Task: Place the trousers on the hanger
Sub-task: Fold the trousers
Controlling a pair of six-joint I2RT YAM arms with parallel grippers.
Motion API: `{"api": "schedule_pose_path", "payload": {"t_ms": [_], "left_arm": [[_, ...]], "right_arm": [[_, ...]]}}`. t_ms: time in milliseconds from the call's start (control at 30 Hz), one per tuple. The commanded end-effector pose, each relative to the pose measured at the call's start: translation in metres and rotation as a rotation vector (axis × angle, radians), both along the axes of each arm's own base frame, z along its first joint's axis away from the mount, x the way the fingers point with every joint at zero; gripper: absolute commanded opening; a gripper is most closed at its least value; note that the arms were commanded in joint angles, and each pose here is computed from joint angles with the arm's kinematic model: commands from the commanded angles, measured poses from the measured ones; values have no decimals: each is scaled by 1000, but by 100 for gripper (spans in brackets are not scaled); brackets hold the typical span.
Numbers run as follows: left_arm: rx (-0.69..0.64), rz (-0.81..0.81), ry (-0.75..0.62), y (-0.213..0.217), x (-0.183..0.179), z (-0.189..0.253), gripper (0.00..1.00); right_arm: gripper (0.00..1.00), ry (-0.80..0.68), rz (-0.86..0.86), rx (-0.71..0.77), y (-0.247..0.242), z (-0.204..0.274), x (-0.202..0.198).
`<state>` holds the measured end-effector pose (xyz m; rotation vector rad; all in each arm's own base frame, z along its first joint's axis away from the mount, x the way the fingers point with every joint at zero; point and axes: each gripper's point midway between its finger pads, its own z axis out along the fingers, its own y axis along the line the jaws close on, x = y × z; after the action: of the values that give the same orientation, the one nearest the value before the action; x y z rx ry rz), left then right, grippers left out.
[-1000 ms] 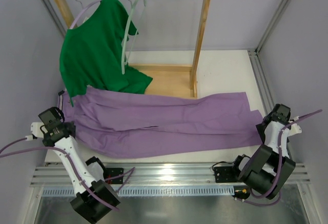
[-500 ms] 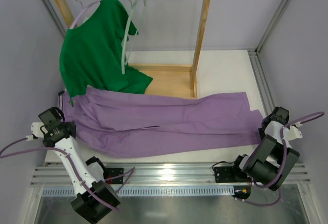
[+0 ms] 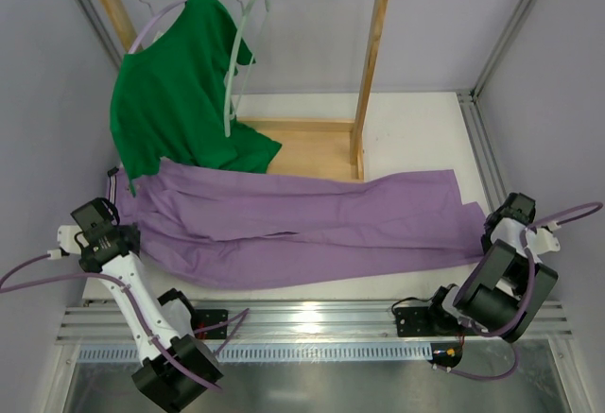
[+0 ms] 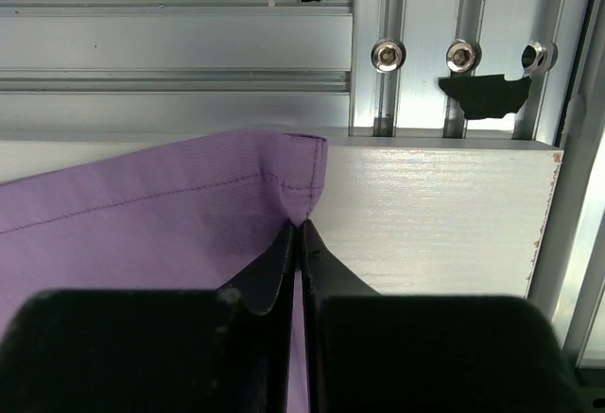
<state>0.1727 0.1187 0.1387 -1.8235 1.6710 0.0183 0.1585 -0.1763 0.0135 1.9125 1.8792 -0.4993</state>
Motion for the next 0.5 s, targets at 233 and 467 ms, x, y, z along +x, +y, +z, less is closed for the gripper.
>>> {"api": "schedule_pose_path", "payload": {"t_ms": [233, 467], "left_arm": [[113, 39, 45, 19, -10, 33, 0], [193, 122, 143, 29, -39, 67, 0]], "right_arm": [[4, 115, -11, -128, -25, 59, -17], [4, 23, -1, -197, -25, 121, -16]]}}
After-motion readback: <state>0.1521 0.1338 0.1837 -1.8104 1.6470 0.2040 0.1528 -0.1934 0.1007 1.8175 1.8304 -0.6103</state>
